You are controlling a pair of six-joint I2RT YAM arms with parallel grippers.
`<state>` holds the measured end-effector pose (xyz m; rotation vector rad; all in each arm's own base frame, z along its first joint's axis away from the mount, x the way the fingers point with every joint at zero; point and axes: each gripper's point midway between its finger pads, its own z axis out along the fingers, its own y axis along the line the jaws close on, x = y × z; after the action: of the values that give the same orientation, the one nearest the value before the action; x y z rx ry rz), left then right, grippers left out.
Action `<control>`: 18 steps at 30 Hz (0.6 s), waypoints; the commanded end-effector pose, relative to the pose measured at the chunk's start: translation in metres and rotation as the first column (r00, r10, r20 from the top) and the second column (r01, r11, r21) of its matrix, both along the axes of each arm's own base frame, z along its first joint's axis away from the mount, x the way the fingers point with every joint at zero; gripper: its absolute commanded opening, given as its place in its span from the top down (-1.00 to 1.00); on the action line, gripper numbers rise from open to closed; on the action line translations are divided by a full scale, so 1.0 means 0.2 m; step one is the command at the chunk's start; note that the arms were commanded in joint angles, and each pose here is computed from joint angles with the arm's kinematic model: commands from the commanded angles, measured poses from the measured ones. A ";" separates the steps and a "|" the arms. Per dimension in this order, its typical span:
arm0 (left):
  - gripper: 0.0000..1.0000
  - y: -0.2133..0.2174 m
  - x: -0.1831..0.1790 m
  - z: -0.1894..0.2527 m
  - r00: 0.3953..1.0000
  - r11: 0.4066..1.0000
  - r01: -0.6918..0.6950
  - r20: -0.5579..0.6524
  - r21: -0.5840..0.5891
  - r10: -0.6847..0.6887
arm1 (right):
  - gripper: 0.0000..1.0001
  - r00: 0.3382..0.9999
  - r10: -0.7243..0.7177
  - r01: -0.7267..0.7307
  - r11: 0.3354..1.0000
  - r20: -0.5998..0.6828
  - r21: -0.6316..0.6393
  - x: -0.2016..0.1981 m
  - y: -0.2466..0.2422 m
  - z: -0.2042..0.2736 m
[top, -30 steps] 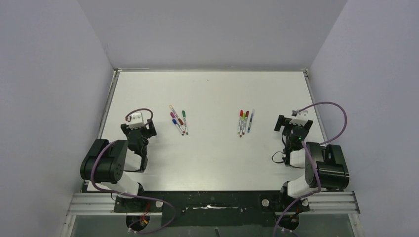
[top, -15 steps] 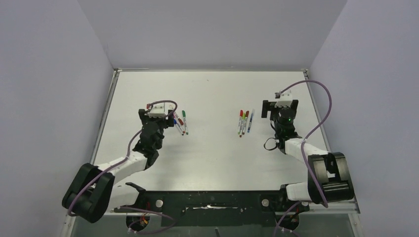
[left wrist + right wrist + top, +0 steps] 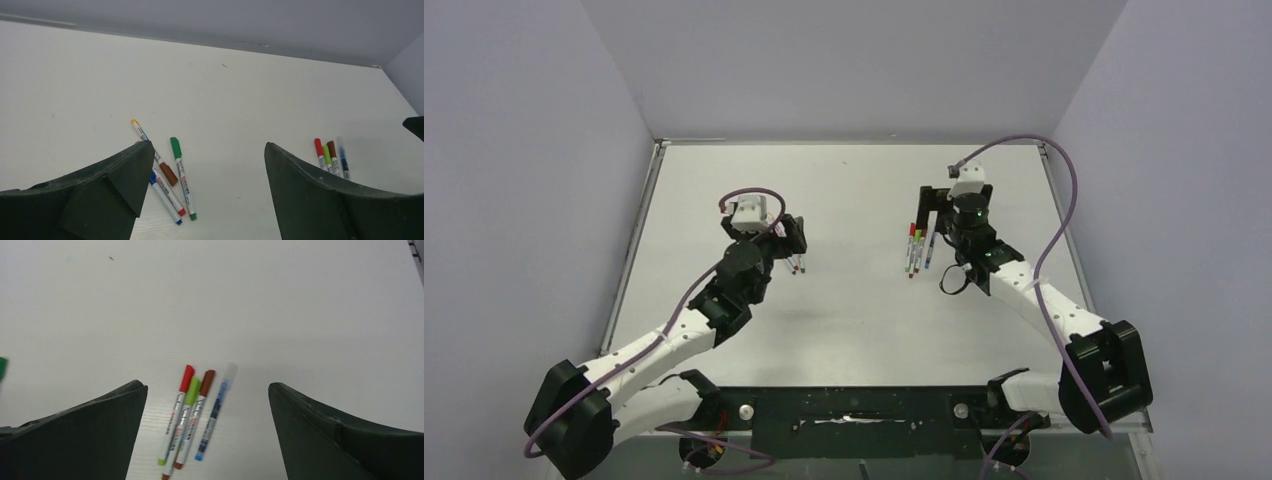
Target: Open the pen caps
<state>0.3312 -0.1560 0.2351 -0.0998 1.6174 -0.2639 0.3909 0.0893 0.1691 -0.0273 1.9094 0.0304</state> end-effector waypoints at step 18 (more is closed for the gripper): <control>-0.64 -0.17 -0.15 -0.27 0.974 0.950 0.203 -0.046 -0.239 -0.220 | -0.95 0.887 -0.008 0.078 0.988 -0.461 0.131 0.12 0.09 -0.40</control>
<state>0.2969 -0.2087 0.1642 0.0561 1.7641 -0.6004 0.4145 0.1090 0.0950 0.0784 2.3606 0.1044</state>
